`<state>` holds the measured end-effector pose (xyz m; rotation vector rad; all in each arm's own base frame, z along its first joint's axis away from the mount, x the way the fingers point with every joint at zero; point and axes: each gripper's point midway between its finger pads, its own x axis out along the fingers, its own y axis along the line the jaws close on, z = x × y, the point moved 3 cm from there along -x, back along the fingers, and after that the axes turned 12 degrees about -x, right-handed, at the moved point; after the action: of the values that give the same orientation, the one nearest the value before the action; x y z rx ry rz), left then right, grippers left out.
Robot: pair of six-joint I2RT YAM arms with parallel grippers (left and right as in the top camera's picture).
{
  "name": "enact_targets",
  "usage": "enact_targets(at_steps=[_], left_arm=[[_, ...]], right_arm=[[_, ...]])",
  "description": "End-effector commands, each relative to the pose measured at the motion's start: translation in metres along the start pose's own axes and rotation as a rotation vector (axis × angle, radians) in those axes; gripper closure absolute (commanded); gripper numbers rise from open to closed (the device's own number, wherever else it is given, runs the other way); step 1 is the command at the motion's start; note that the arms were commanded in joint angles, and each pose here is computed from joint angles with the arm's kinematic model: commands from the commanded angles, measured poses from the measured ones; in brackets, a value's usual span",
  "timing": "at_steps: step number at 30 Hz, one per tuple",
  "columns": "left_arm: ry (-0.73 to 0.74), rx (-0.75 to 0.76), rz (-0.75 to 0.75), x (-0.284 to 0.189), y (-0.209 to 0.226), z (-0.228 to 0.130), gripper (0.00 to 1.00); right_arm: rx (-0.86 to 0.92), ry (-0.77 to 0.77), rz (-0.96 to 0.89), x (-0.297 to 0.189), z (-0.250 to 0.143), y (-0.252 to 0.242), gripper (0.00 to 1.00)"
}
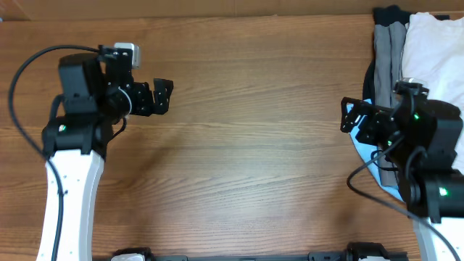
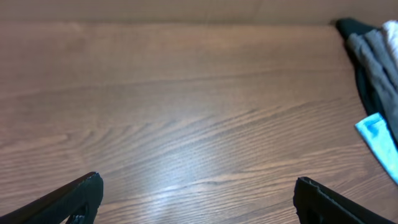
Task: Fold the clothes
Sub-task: 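Reach the right gripper into the clothes stack and grasp the beige shorts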
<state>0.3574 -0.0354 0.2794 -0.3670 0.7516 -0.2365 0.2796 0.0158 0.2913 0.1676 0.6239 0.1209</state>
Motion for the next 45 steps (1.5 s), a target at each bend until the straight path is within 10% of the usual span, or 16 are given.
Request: enact_targets(at_steps=[1,14,22,45], left_arm=[[0.08,-0.045,-0.021,0.027,0.008,-0.007,0.0],[0.039,-0.022,-0.071,0.043,0.006,0.006,0.0],[0.062,-0.031,-0.049,0.053,0.013,0.002,0.01],[0.161,0.026,-0.025,0.091,-0.007,-0.026,0.0]], right_arm=[[-0.003,0.016,0.007,0.007,0.005,0.001,0.0],[0.114,0.093,-0.388,0.01,-0.01,-0.079,0.0],[0.563,0.349,-0.66,0.015,-0.08,-0.17,0.07],[0.939,0.359,-0.726,0.003,-0.141,-0.281,0.12]])
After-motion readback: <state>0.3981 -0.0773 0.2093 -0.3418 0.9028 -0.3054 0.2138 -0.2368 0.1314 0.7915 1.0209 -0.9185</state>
